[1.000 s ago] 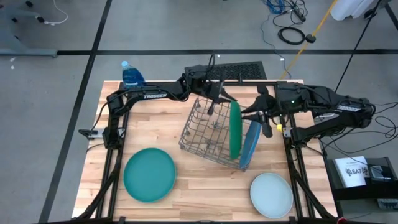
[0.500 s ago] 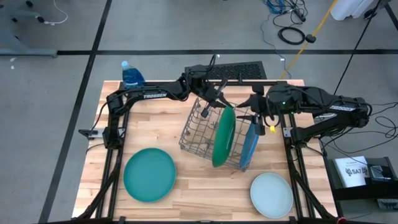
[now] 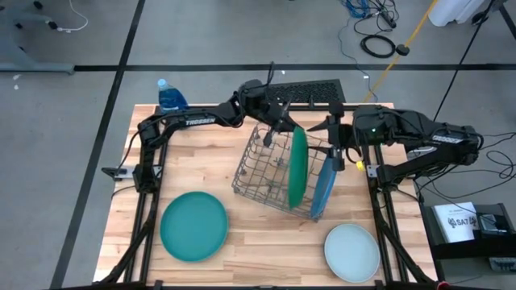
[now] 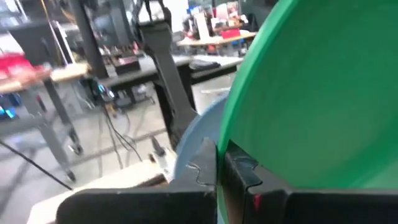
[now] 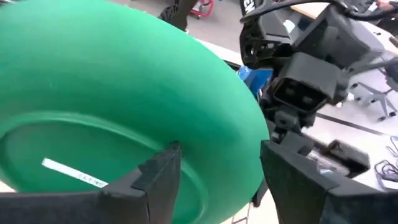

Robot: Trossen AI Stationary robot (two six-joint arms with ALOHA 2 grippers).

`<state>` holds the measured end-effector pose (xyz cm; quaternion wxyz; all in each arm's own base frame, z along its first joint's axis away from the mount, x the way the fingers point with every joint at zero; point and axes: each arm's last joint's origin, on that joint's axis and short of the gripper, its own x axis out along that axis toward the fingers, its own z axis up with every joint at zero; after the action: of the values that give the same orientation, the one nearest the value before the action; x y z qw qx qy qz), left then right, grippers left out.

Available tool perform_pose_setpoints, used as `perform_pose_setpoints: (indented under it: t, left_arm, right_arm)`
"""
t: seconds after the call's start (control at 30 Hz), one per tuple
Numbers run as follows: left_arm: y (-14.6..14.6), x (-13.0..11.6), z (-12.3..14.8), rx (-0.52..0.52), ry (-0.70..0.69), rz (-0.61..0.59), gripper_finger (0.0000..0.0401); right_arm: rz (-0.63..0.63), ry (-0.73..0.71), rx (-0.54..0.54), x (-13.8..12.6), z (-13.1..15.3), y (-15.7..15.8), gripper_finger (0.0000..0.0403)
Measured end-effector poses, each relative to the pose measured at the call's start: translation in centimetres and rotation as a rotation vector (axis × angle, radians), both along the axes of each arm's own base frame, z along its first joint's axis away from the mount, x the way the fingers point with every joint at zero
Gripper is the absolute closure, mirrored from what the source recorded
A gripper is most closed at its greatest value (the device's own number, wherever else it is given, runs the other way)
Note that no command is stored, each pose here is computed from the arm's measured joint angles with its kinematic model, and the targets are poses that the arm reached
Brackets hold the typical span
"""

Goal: Sort dishes
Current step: Put the dark green plate into the dish rack

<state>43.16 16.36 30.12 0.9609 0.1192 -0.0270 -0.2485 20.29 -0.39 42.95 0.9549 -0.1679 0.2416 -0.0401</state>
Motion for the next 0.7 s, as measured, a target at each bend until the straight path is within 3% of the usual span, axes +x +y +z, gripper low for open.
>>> perform_pose_setpoints:
  t: [0.2, 0.3, 0.53, 0.7]
  left_arm:
    - [0.5, -0.1, -0.2, 0.001, 0.019, 0.037, 0.0401]
    - [1.4, -0.6, -0.4, -0.016, 0.06, 0.068, 0.0401]
    - [2.3, -2.6, 2.3, -0.005, 0.035, 0.108, 0.0401]
    - [3.6, -3.5, 0.7, -0.042, 0.171, 0.104, 0.0401]
  right_arm:
    - [-0.016, 0.018, 0.03, -0.8, 0.6, 0.0, 0.0192]
    - [-0.044, 0.104, 0.076, -1.3, -0.2, 0.0, 0.0193]
    - [-0.101, 0.215, 0.16, -1.9, -1.2, 0.0, 0.0193]
    - [-0.094, 0.218, 0.156, -1.9, -1.2, 0.0, 0.0193]
